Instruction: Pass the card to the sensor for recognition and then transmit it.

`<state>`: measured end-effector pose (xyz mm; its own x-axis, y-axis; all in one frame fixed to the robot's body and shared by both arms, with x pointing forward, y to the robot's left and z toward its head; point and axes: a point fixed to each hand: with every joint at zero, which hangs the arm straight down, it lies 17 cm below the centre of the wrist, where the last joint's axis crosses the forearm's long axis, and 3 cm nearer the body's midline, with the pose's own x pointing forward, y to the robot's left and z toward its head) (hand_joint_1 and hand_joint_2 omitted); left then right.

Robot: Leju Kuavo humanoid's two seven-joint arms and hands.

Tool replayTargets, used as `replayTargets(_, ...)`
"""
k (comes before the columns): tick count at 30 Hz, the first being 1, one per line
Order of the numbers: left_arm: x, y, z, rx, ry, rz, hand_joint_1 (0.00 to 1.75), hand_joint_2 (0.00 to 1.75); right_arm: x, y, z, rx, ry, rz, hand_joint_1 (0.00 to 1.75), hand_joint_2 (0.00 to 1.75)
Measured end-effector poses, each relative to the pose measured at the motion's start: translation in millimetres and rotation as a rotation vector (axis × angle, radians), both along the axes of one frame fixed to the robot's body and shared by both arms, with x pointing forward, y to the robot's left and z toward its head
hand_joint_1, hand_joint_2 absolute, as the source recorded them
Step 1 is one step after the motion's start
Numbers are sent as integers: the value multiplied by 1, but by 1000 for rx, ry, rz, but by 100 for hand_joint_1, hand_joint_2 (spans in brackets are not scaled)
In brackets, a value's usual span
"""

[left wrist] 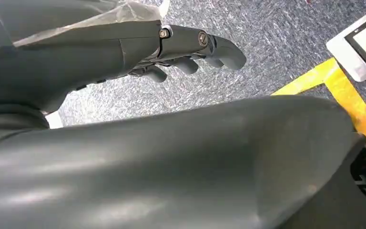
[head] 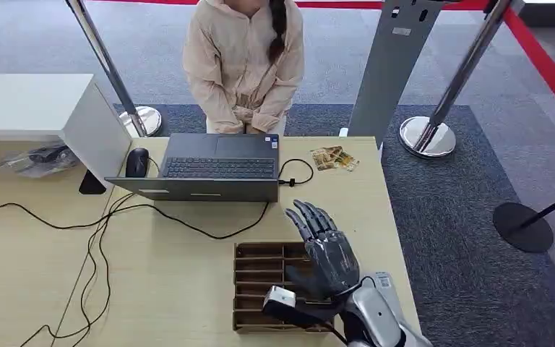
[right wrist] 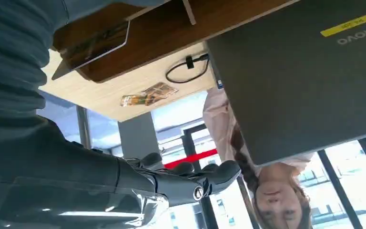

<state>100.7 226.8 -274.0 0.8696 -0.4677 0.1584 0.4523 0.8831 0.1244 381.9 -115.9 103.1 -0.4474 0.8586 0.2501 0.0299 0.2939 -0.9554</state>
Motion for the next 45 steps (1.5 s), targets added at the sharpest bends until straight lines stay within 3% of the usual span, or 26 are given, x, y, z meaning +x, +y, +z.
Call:
replayTargets(10,0,2,0,0,0,7,0,0,0,-18,-9,-85,10,-15,0,175)
replayTargets(15,0,3,0,0,0,10,0,0,0,-26,-12,-119,17,-20,14,175)
replayTargets(17,0,4,0,0,-1,11,0,0,0,-29,-13,-129,18,-23,37,175)
replayTargets(18,0,5,0,1,-1,12,0,0,0,-30,-13,-134,18,-24,37,175)
replayTargets(22,1,6,0,3,-2,12,0,0,-1,-35,-14,-146,19,-27,140,175)
replayTargets(23,1,6,0,2,-2,13,0,0,-1,-36,-15,-149,20,-28,145,175)
replayTargets(28,1,7,0,3,-2,13,0,0,-1,-39,-14,-154,18,-31,152,175)
replayTargets(45,4,6,0,-6,-18,17,0,0,-2,-42,-14,-164,21,-31,141,175)
